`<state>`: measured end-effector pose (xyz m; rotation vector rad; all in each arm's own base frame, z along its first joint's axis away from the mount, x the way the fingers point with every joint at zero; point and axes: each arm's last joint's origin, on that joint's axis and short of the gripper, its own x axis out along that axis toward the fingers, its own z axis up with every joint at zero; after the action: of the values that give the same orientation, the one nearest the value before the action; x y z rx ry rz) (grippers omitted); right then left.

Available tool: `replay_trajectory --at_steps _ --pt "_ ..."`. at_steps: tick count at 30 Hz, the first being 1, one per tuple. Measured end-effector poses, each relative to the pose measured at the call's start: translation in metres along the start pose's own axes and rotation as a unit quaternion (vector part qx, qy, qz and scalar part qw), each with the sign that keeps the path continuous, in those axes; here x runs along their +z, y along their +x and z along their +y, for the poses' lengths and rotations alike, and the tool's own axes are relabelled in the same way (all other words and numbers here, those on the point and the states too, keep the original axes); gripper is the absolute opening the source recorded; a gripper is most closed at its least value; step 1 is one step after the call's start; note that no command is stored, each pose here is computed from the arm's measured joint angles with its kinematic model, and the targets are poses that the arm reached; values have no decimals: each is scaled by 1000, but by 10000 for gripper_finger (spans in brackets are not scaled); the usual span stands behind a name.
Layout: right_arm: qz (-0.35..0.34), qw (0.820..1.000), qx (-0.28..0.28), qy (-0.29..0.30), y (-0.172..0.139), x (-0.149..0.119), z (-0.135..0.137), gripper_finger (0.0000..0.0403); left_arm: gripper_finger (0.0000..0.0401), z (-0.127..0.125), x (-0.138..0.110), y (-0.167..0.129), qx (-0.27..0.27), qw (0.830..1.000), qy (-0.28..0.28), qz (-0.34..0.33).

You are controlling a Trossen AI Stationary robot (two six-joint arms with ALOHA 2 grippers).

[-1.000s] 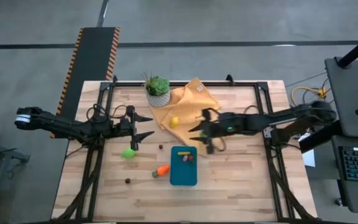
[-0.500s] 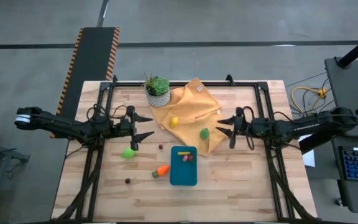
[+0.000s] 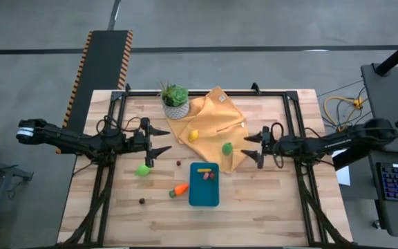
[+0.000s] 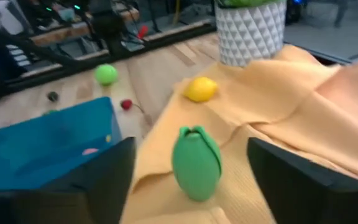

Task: Pick and placing Produce into tupperware
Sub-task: Put the green corn into the bin

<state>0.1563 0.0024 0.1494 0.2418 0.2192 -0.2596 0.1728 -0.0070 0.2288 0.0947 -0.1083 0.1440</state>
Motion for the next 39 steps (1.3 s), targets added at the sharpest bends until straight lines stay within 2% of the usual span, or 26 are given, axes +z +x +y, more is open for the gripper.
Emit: replay_trajectory --at_steps 3,6,13,23,32,39 --pt "21 1000 -20 -9 7 -3 0 353 245 0 0 0 0 1000 0 0" --pt "46 998 -34 -30 15 -6 2 371 245 0 0 0 0 1000 0 0" --pt "105 990 -51 -77 38 -15 6 373 245 0 0 0 0 1000 0 0" --pt "140 981 -74 -109 77 -23 14 374 245 0 0 0 0 1000 0 0" --pt "171 975 -87 -116 105 -33 16 374 245 0 0 0 0 1000 0 -1" --pt "169 975 -89 -115 110 -33 16 374 245 0 0 0 0 1000 0 -1"
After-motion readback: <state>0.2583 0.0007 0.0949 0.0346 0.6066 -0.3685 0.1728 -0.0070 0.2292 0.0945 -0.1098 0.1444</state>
